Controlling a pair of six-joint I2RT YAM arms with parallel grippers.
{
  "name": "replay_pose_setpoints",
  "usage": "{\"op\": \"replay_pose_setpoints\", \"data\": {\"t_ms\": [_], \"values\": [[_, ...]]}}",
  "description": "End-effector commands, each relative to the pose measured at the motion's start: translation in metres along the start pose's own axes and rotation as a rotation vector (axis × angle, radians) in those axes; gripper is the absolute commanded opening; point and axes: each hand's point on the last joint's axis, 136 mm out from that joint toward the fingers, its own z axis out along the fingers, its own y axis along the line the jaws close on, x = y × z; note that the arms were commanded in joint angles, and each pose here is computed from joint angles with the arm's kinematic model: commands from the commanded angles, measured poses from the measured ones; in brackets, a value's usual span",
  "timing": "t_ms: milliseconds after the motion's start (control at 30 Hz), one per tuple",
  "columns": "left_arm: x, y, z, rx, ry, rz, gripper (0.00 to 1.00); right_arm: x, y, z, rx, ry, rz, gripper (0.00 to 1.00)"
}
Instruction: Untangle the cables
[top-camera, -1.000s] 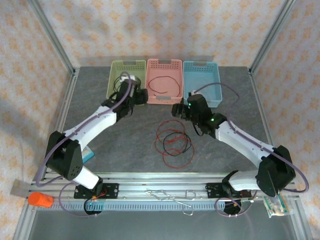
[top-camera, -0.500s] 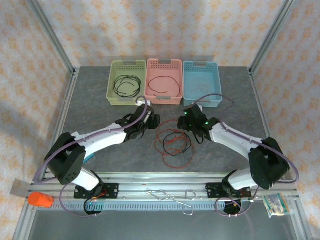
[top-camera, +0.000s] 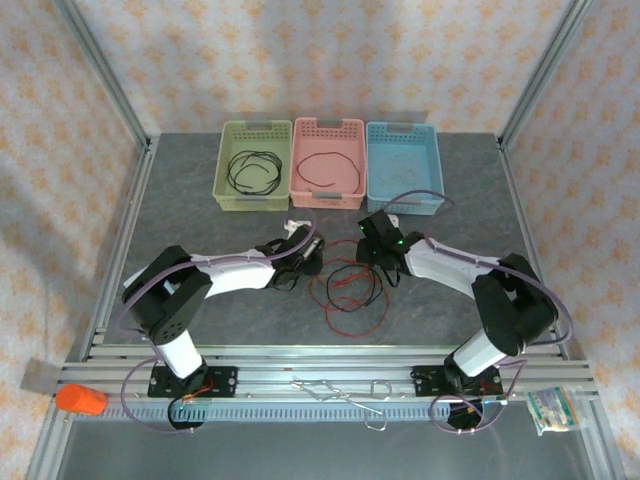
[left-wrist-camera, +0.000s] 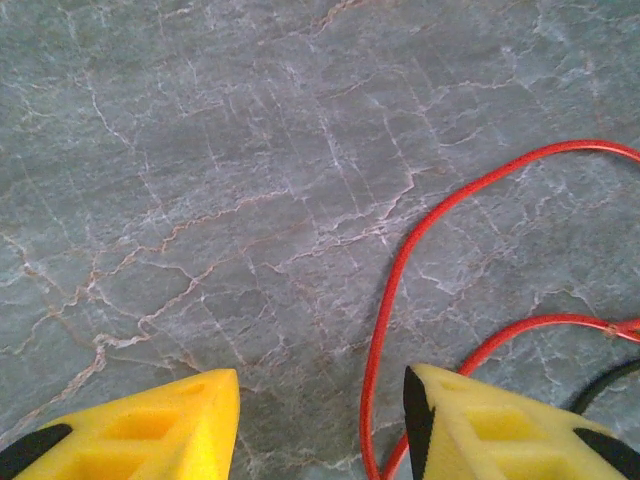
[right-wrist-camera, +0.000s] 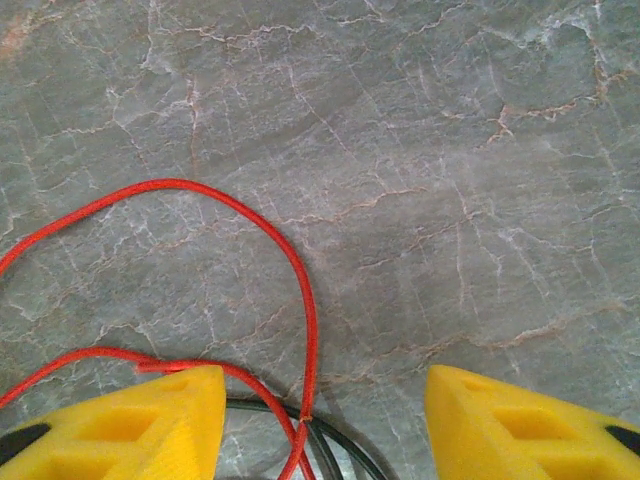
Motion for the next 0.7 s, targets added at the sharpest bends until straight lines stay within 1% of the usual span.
{"op": "replay_pose_setpoints", "data": {"t_ms": [0, 400, 667], "values": [[-0.001, -0.011, 0.004, 0.007, 0.015, 0.015, 0.46, -0.007, -0.002, -0.002, 0.039, -0.018, -0.017, 0.53], [0.01, -0.011, 0.021, -0.023, 0.064, 0.042, 0.38, -0.006, -0.004, -0.002, 0.041, -0.02, -0.017, 0.5], [0.012, -0.007, 0.025, -0.052, 0.068, 0.046, 0.27, -0.007, -0.002, -0.007, 0.025, -0.03, -0.019, 0.5]]}}
